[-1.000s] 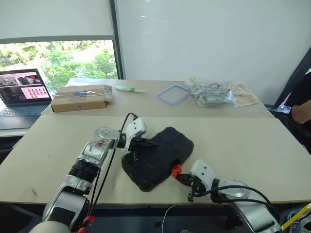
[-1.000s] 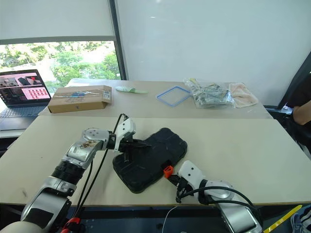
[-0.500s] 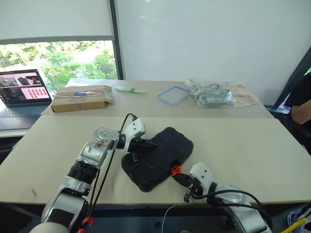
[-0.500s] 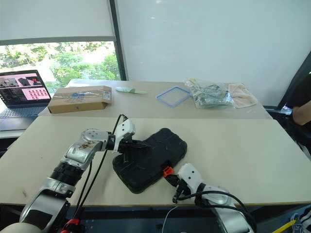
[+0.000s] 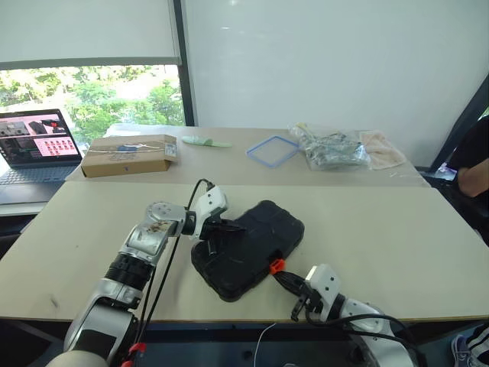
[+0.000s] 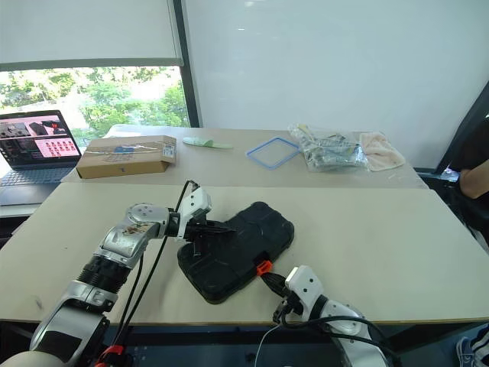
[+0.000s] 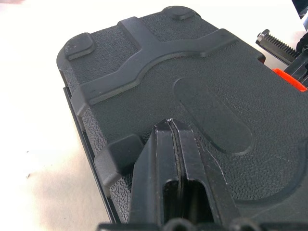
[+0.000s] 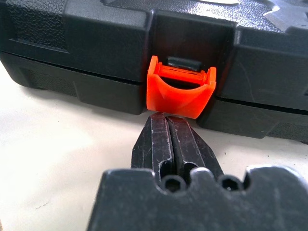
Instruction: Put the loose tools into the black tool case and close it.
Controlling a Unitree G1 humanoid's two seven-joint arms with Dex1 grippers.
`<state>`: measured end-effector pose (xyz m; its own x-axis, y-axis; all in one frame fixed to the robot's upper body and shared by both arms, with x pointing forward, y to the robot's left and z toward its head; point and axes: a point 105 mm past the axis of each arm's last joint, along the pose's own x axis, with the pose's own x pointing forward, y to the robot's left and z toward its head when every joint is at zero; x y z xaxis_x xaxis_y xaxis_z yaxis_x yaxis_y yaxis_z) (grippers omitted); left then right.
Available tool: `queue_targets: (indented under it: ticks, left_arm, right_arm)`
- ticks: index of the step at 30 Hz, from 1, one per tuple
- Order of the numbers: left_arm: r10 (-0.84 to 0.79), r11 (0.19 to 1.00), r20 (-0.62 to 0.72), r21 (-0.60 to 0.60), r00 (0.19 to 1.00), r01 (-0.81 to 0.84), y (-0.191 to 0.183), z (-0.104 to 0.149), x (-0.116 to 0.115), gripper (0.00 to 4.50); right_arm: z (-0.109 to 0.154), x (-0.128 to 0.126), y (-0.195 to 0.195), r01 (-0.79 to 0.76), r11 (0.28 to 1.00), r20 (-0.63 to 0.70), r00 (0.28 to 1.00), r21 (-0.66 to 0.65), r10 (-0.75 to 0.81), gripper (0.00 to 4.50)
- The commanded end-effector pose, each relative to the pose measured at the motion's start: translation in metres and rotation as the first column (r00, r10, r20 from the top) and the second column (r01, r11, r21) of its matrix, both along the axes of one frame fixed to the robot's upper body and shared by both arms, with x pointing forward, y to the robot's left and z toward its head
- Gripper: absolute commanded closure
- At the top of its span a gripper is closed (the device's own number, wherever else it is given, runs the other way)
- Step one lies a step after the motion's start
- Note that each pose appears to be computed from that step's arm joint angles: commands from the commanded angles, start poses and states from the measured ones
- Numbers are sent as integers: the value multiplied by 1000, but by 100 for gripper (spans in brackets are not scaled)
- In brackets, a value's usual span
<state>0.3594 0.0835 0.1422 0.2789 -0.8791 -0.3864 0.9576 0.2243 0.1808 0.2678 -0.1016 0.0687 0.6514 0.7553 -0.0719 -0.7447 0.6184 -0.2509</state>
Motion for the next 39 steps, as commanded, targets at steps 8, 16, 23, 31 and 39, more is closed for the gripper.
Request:
queue_targets:
  ticks: [8, 16, 23, 31, 39]
  left_arm:
    - [21, 997, -83, 80, 996, -14, 9, -32, -6, 450]
    - [23, 996, -97, 92, 995, -14, 11, -35, -8, 450]
    - [23, 995, -103, 97, 994, -13, 11, -38, -9, 450]
    - [25, 995, -106, 95, 994, -14, 10, -39, -9, 450]
    - [29, 995, -108, 98, 994, -19, 12, -41, -9, 450]
  right_arm:
    - [25, 4, -5, 24, 994, 87, 996, 106, -33, 441]
    - [37, -9, -8, 1, 991, 102, 995, 136, -15, 441]
    - [45, -12, 0, -32, 989, 117, 993, 143, 16, 441]
    - [44, -9, 9, -59, 989, 121, 992, 132, 43, 441]
    - [46, -24, -10, -68, 995, 67, 996, 76, 63, 441]
